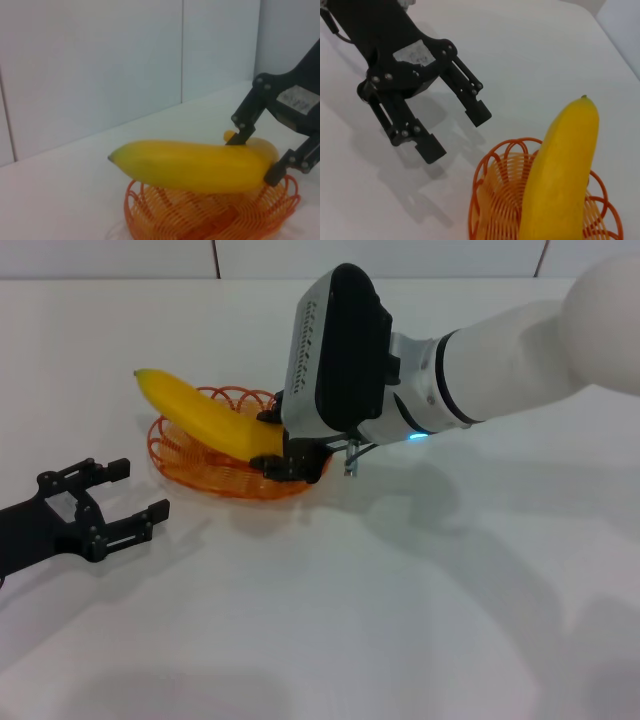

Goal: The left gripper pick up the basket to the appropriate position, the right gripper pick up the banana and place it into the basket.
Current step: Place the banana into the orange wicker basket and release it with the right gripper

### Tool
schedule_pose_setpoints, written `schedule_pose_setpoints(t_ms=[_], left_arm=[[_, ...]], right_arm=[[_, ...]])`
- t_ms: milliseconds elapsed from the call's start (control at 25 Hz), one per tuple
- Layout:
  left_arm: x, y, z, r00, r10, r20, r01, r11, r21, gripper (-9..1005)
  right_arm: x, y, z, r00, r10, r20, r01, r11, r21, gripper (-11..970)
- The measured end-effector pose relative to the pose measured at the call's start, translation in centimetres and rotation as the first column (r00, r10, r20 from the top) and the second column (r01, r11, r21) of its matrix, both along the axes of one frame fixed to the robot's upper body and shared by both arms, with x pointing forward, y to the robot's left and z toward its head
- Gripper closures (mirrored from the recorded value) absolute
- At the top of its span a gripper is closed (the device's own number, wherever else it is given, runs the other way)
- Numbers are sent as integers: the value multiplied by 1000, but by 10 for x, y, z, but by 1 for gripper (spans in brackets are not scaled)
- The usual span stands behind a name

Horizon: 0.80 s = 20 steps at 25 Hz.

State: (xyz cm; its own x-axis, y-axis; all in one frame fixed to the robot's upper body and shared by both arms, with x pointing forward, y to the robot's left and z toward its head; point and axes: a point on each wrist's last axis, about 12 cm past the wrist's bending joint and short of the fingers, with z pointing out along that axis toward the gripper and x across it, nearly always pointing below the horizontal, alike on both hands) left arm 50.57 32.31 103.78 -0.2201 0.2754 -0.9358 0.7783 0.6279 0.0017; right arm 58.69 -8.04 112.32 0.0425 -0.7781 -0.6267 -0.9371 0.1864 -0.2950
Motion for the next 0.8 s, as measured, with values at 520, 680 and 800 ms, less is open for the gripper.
schedule_pose_setpoints(t_ms=[520,680,800], left_arm=[[0,1,0,1000,4,0,-4,1000,0,211],[-1,1,0,1000,5,0,-5,1000,0,211],[-1,2,0,1000,7,1,-7,1000,0,211]], right_arm=[[-4,0,2,1000,9,-1,-9,1000,8,281],[-12,-14,8,1000,-5,-6,5,999,54,238],[-21,-29,10,1000,-23,-2,23,996,87,218]])
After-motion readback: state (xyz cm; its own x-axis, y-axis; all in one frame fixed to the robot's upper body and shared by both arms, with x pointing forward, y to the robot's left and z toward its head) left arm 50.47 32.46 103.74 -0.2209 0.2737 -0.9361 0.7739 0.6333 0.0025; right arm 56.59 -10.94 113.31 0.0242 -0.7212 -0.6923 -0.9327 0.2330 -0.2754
